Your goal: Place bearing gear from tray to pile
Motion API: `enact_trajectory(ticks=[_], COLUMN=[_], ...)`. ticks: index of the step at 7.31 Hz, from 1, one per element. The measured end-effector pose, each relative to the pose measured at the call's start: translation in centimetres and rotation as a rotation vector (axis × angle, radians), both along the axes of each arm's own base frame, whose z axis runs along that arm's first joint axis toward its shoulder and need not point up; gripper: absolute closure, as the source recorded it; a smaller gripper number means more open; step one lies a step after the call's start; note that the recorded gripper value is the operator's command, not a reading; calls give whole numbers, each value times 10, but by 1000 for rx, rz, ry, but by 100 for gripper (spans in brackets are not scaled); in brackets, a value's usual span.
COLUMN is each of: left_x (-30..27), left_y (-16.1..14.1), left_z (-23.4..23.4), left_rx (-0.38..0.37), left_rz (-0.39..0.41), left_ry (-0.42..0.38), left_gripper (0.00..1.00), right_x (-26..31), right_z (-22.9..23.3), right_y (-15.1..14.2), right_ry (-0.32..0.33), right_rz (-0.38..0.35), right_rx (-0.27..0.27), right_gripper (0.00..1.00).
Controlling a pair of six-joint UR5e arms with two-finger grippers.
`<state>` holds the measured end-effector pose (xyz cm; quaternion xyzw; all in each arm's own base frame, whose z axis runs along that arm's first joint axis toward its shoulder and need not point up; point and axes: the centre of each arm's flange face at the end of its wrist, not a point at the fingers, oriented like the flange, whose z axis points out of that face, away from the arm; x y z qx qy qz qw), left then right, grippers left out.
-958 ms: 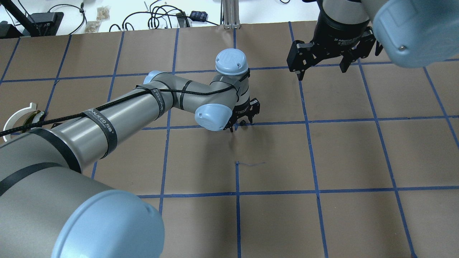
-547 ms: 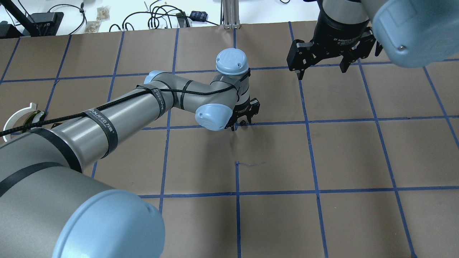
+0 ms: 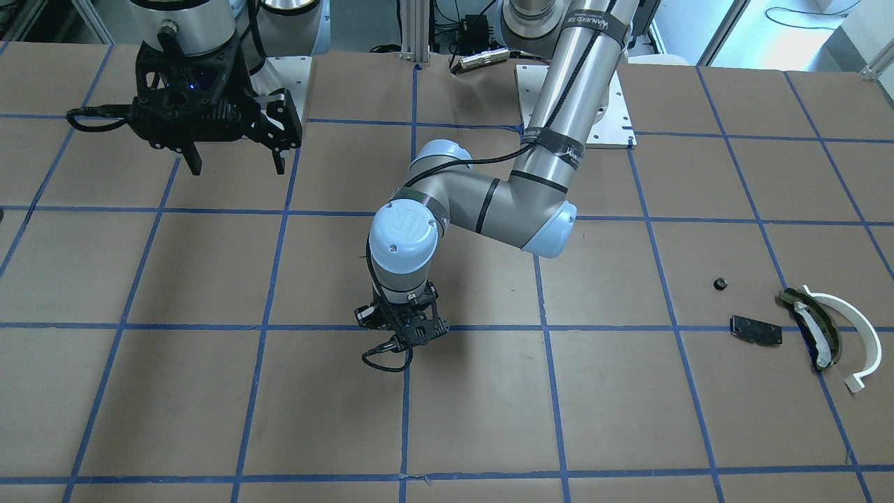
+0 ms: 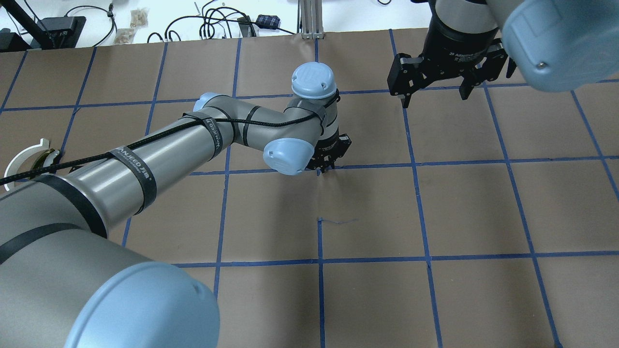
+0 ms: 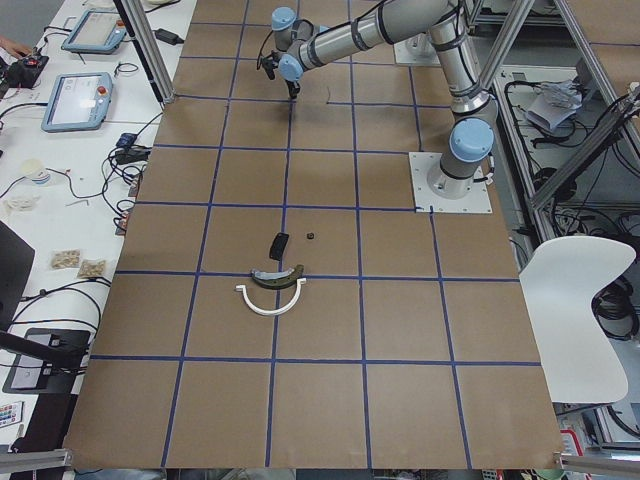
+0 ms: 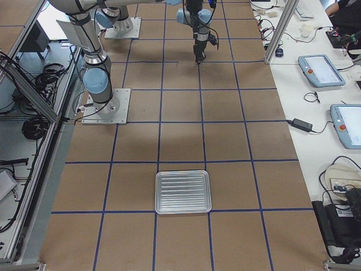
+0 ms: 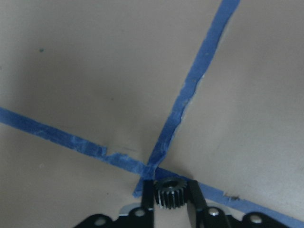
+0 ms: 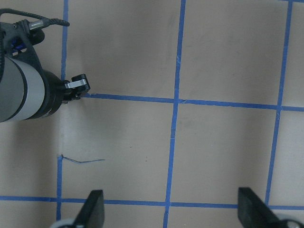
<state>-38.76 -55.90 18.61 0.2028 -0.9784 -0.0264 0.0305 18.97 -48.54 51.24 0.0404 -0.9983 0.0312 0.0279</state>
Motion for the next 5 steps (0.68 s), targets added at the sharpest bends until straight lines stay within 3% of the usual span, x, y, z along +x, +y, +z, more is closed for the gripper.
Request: enact_trajectory(ticks=[2, 3, 5], left_x=[21, 64, 194], left_y=[-9, -22, -43], left_z=[17, 31, 68], left_rx=[0, 32, 106], left_rz=[-39, -73, -224], left_ry=[3, -10, -37], left_gripper=[98, 98, 99], right_x=[0, 0, 0], right_z=[-2, -2, -2], right_y=[0, 0, 0], right_ry=[-1, -1, -1], right_rz=[1, 1, 1], right_rx=[2, 1, 2], right_gripper=[0, 0, 0])
